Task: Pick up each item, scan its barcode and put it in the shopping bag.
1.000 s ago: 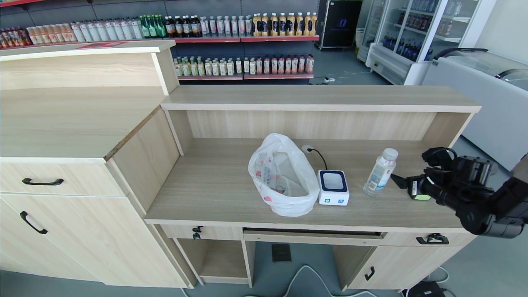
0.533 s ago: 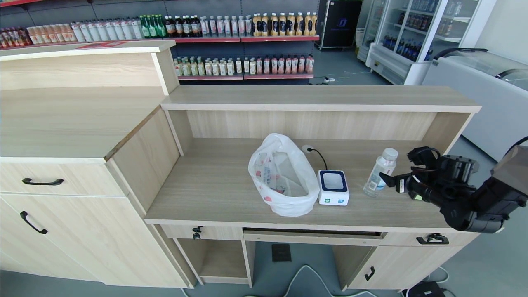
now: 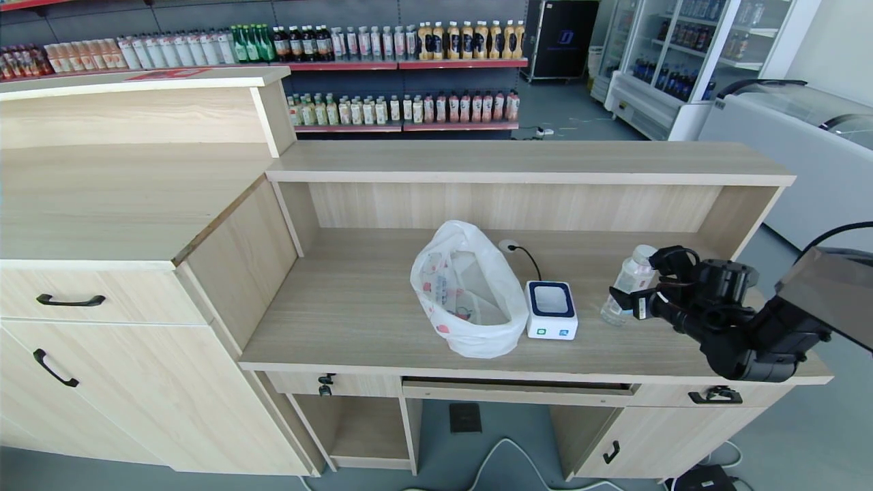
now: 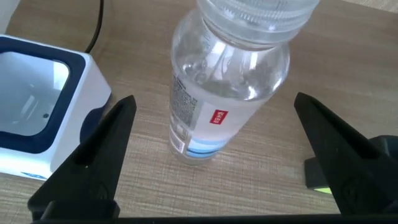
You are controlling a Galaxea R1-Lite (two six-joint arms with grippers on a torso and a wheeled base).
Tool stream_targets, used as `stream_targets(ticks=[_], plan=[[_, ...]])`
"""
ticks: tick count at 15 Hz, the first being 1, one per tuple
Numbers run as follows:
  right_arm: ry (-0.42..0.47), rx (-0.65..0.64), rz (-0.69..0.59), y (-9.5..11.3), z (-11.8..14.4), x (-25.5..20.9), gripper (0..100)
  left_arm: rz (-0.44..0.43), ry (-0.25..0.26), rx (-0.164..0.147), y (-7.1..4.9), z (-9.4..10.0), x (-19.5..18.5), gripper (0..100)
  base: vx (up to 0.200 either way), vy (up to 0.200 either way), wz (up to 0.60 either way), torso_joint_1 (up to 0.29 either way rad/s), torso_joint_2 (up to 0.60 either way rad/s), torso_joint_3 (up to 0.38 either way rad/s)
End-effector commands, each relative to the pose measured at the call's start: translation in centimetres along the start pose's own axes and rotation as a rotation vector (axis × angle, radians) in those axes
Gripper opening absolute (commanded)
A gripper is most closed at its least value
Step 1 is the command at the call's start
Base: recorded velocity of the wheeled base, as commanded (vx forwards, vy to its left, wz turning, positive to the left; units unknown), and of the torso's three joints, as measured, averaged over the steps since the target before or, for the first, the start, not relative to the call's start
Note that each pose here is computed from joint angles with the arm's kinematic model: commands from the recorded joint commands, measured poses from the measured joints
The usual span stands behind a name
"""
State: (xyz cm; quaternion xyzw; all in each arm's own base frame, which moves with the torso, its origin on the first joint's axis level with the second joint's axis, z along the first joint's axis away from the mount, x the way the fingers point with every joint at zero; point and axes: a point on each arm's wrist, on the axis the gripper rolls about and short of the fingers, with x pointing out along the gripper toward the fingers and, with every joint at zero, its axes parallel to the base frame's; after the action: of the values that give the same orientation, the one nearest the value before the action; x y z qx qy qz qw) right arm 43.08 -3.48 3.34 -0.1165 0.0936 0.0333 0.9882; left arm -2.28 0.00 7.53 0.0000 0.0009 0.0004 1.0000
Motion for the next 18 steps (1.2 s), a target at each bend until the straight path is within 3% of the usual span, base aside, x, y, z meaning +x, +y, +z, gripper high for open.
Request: stream_targets(ticks=[1, 18], plan=[[-0.005, -0.003, 0.001, 0.5, -0.2, 0.7, 100, 0.001, 0.001, 0.0, 0.0, 0.0, 0.0, 100, 0.0, 0.0, 0.0, 0.0, 0.0, 0.0], [-0.042, 0.007, 0.014, 3.0, -1.4, 4.3, 100, 0.001, 0.001, 0.0, 0.0, 0.0, 0.0, 100, 0.0, 0.0, 0.0, 0.0, 0.0, 0.0]])
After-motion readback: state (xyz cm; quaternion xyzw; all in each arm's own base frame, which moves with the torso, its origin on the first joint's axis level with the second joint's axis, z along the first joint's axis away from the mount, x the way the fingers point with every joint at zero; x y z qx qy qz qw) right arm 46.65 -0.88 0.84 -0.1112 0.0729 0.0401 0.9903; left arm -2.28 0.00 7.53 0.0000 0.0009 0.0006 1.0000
